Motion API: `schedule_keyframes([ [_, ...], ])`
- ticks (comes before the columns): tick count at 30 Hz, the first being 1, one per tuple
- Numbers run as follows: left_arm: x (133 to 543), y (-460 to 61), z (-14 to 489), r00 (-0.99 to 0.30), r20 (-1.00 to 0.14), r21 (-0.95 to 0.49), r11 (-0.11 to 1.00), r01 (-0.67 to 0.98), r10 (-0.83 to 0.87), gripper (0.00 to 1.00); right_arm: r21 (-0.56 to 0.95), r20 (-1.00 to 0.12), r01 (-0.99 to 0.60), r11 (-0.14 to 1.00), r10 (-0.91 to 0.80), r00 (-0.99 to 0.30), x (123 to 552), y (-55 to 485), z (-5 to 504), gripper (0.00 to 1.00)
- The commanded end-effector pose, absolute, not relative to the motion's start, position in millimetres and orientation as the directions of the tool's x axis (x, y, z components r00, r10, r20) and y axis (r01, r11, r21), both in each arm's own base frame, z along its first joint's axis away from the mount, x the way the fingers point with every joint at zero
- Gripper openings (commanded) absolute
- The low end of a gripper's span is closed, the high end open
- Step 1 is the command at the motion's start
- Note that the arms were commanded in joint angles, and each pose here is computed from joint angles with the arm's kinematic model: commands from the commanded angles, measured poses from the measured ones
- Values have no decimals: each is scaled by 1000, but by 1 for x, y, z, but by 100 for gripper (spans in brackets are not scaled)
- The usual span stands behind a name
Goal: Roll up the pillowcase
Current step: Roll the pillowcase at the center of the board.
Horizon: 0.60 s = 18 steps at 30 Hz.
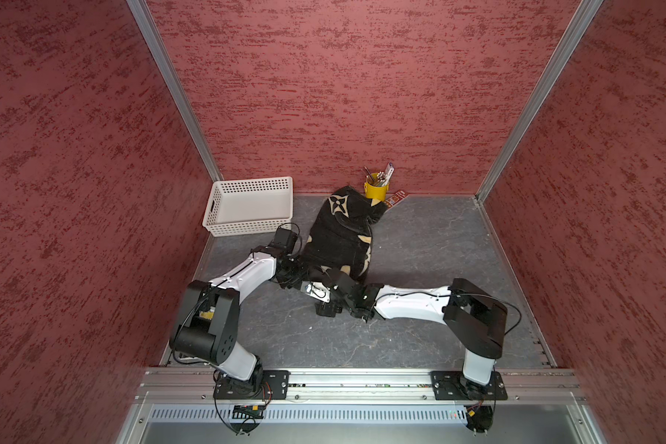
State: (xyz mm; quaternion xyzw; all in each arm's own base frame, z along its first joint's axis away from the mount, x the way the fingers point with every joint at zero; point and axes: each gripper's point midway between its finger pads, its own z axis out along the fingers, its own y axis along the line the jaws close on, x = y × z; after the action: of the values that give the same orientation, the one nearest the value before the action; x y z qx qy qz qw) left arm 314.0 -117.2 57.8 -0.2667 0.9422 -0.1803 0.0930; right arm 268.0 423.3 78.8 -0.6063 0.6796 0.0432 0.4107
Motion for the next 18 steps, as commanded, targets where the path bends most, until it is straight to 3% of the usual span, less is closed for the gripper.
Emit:
schedule_keyframes([
  [1, 321, -116, 58, -832, -85, -400, 783, -476, -549, 43, -586, -581, -761, 279, -799, 155, 296, 433, 99, 95],
  [7, 319, -116, 56, -830, -80, -406, 778, -479, -552, 43, -657, -521, -707, 260, -835, 177, 308, 434, 82, 92],
  [9, 319, -116, 55, -829, -76, -408, 776, -481, -554, 43, -648, -510, -723, 240, -842, 177, 305, 435, 73, 85],
  [13, 318, -115, 56, -827, -75, -413, 772, -483, -557, 43, -586, -500, -784, 204, -853, 152, 289, 432, 54, 58],
  [15, 318, -113, 59, -824, -78, -416, 769, -485, -561, 43, -538, -515, -815, 214, -849, 118, 281, 431, 49, 35],
  [18, 317, -108, 70, -814, -84, -434, 756, -490, -575, 43, -475, -531, -854, 212, -843, 86, 269, 430, 48, 15],
])
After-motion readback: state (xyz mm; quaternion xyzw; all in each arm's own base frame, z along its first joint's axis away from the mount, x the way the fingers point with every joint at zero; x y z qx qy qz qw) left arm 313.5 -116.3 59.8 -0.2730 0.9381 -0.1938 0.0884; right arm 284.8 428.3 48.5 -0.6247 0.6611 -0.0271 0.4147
